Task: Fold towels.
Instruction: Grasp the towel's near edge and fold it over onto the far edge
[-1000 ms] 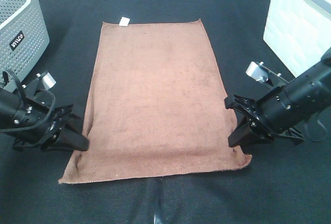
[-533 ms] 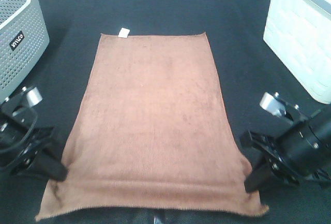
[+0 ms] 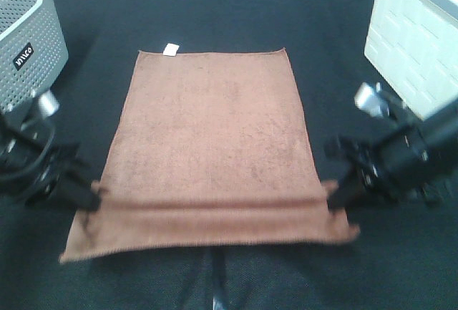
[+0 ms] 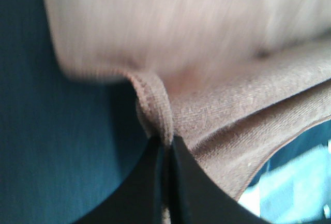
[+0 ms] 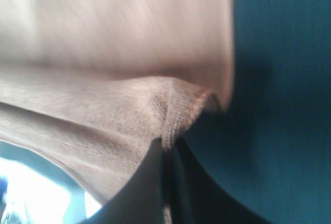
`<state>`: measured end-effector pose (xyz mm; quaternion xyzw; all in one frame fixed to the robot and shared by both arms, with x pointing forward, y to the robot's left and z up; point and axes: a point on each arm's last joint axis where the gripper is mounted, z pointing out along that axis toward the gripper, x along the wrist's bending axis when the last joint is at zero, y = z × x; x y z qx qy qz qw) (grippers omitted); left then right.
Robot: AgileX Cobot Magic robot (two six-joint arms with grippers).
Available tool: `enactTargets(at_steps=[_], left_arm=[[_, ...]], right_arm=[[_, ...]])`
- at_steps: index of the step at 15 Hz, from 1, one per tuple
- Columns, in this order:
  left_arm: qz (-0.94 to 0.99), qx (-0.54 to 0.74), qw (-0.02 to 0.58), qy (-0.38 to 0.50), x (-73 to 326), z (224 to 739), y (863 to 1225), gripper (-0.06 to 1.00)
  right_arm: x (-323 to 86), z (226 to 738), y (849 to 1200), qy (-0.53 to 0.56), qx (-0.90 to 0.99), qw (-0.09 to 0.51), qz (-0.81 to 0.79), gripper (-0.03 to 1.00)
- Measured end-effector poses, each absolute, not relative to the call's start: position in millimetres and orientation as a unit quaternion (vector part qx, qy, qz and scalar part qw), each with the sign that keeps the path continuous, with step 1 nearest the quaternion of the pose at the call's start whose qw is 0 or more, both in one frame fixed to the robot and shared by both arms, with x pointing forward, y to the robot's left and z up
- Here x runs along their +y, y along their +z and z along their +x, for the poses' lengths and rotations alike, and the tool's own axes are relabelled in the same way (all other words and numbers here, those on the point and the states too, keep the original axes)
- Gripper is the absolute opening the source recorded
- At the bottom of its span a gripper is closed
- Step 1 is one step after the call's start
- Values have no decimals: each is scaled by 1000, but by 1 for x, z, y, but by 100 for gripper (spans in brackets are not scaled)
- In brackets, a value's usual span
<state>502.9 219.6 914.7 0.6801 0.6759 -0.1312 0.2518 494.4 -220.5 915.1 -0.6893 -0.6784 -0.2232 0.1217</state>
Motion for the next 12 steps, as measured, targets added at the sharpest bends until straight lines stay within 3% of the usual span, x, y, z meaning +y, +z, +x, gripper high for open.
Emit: enactTargets(at_steps=[5,12], left_arm=[[686,656,299,-98,209,580,934,0],[660,654,368,-19,208,708,955,0]], right_arm=[[-207,575,965,-299,-694,72,-651,0],[-192,701,965,-318,-704,23,-635,0]])
